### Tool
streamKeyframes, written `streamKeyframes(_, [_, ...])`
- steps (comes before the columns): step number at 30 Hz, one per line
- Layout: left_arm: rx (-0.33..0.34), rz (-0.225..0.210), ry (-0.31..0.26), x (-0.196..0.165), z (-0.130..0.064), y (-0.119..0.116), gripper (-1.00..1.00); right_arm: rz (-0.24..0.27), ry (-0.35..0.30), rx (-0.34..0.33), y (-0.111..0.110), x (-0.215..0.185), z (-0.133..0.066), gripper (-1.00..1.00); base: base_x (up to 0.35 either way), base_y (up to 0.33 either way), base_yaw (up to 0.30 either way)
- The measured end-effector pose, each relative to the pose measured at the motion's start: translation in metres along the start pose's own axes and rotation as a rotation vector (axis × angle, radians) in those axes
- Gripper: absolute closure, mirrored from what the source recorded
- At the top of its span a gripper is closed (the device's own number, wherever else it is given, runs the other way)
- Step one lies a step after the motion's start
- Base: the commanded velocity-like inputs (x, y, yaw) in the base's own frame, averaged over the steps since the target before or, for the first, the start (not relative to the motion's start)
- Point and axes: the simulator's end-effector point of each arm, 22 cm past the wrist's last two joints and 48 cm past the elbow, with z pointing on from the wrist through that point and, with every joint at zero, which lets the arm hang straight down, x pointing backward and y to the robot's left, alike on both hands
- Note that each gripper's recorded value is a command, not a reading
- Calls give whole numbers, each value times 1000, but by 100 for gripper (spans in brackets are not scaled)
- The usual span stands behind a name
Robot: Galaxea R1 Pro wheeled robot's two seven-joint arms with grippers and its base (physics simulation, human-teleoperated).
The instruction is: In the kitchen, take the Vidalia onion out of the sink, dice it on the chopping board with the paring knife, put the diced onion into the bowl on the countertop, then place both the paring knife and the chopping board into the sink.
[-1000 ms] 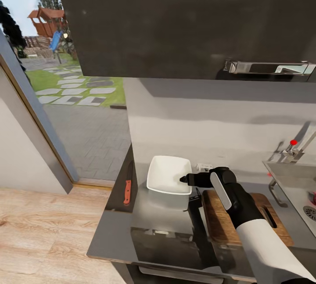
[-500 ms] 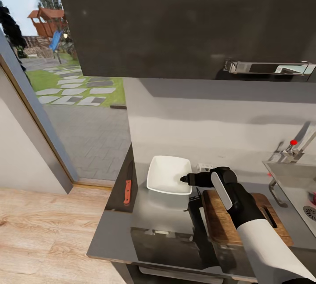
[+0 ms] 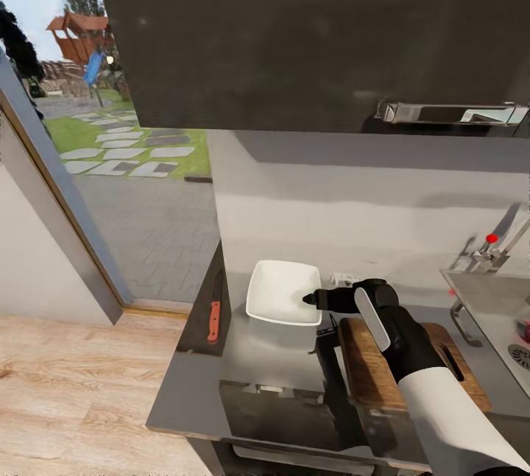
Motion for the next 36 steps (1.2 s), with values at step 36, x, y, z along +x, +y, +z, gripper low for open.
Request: streamKeyframes(36, [0, 0, -1, 0, 0, 0, -100, -82, -229, -45, 36, -76, -59, -100, -67, 0, 0])
